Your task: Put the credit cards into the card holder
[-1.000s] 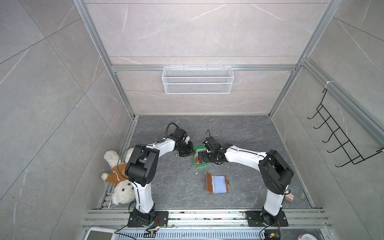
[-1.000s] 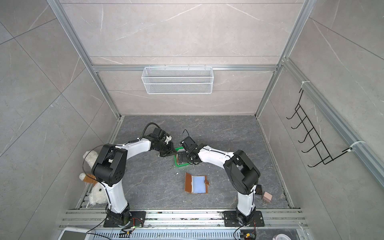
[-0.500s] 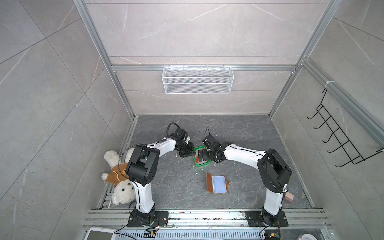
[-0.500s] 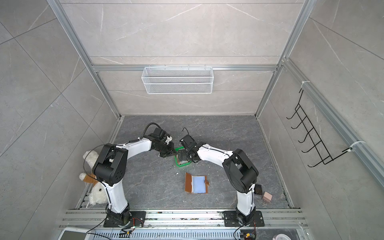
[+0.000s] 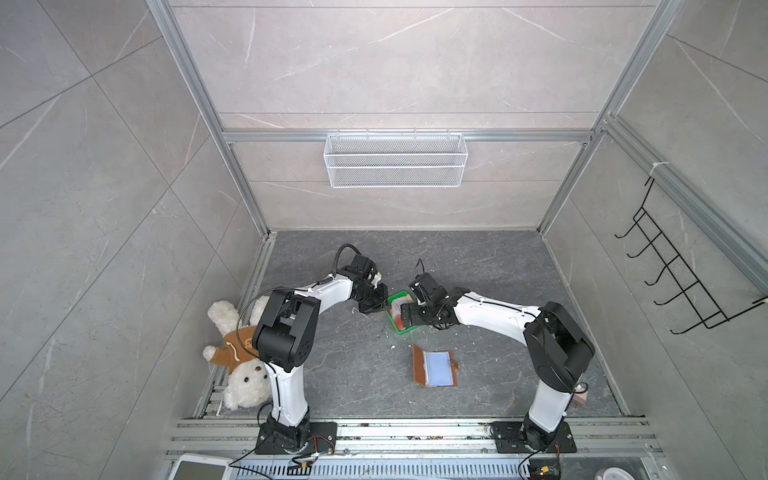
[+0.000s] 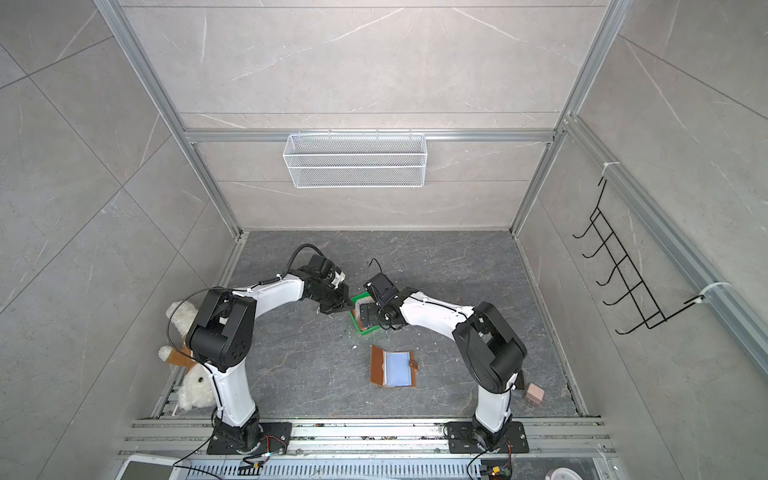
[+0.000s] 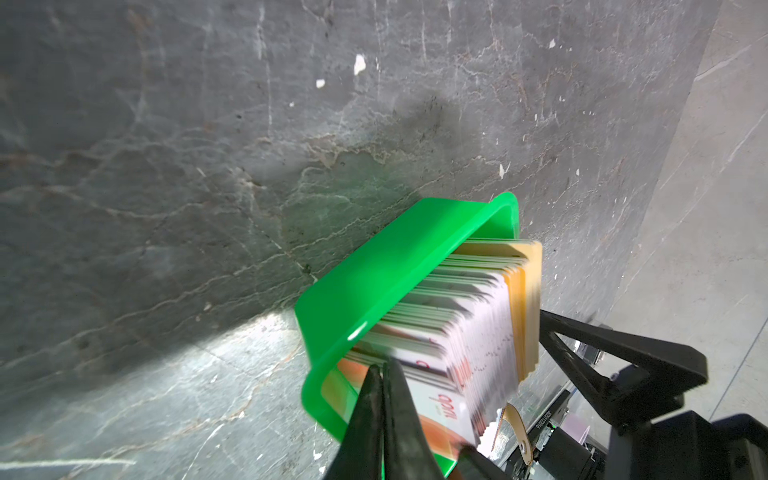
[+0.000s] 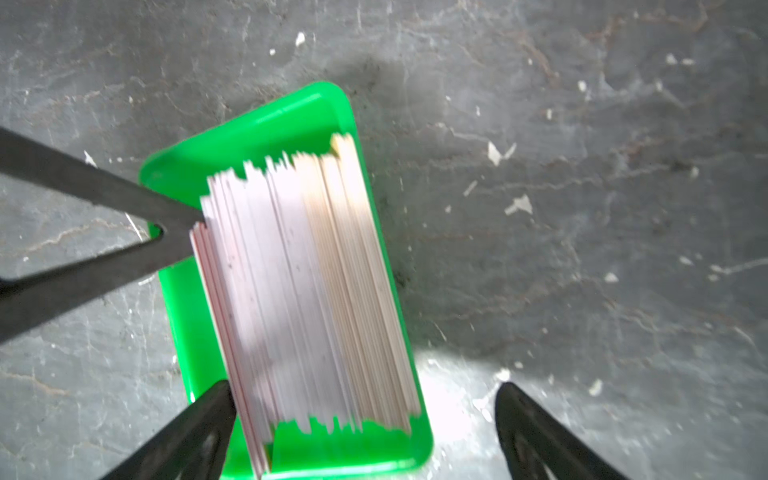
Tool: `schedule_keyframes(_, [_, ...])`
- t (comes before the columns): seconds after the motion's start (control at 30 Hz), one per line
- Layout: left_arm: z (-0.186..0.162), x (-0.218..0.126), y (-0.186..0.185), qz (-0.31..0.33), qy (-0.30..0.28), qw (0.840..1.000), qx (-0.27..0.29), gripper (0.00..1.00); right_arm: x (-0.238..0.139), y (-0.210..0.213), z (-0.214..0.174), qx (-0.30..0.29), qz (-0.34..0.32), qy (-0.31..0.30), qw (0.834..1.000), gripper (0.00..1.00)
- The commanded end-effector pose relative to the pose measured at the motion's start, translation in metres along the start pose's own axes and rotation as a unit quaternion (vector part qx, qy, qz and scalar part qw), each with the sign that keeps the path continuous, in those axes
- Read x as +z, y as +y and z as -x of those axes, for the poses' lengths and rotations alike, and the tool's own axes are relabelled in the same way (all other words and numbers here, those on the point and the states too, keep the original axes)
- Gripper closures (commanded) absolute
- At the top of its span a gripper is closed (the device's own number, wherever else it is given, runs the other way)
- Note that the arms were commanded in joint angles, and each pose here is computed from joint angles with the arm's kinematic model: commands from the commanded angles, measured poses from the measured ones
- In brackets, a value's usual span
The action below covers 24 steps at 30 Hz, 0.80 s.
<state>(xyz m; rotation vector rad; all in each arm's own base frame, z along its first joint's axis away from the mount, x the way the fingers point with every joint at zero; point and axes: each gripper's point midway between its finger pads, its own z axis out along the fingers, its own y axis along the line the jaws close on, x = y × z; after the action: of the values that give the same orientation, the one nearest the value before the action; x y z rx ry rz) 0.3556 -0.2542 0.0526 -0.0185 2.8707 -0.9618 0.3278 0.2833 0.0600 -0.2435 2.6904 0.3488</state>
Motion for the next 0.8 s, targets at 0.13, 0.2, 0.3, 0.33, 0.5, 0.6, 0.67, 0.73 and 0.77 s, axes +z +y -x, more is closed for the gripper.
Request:
schedule_keyframes(0.13, [0.000,0.001,0.012,0.033,0.007,0.999,0.007,0.93,-0.009,-0.008,0.000,-0.010,-0.012,-0.004,1.000,0.03])
schedule_keyframes(0.2, [0.001,0.000,0.012,0.037,0.004,0.999,0.012,0.93,-0.008,-0.004,0.002,-0.012,-0.004,-0.004,1.000,0.03])
schedule_keyframes(0.3, [0.005,-0.004,0.010,0.040,-0.001,0.999,0.026,0.93,-0.008,0.008,0.003,-0.018,0.027,-0.004,0.999,0.03])
schedule_keyframes(0.33, [0.007,-0.004,0.009,0.039,-0.002,0.999,0.031,0.93,-0.007,0.009,0.003,-0.019,0.031,-0.001,0.999,0.03])
schedule_keyframes(0.5, [0.015,0.004,0.006,0.032,0.003,0.999,0.041,0.93,-0.002,0.017,-0.001,-0.014,0.052,0.009,0.999,0.03])
schedule_keyframes(0.6, [0.020,0.009,0.000,0.018,0.003,0.999,0.043,0.93,-0.004,0.024,-0.004,-0.004,0.081,0.008,0.997,0.03])
schedule_keyframes(0.67, [0.023,0.010,-0.004,0.010,0.003,0.999,0.044,0.93,-0.006,0.027,-0.005,-0.003,0.092,0.008,0.996,0.04])
schedule_keyframes(0.73, [0.025,0.006,-0.008,0.004,0.000,0.999,0.047,0.93,-0.009,0.032,-0.007,-0.007,0.107,0.010,0.994,0.06])
schedule_keyframes(0.77, [0.026,0.004,-0.010,0.003,-0.002,0.999,0.050,0.93,-0.010,0.034,-0.008,-0.009,0.114,0.011,0.993,0.07])
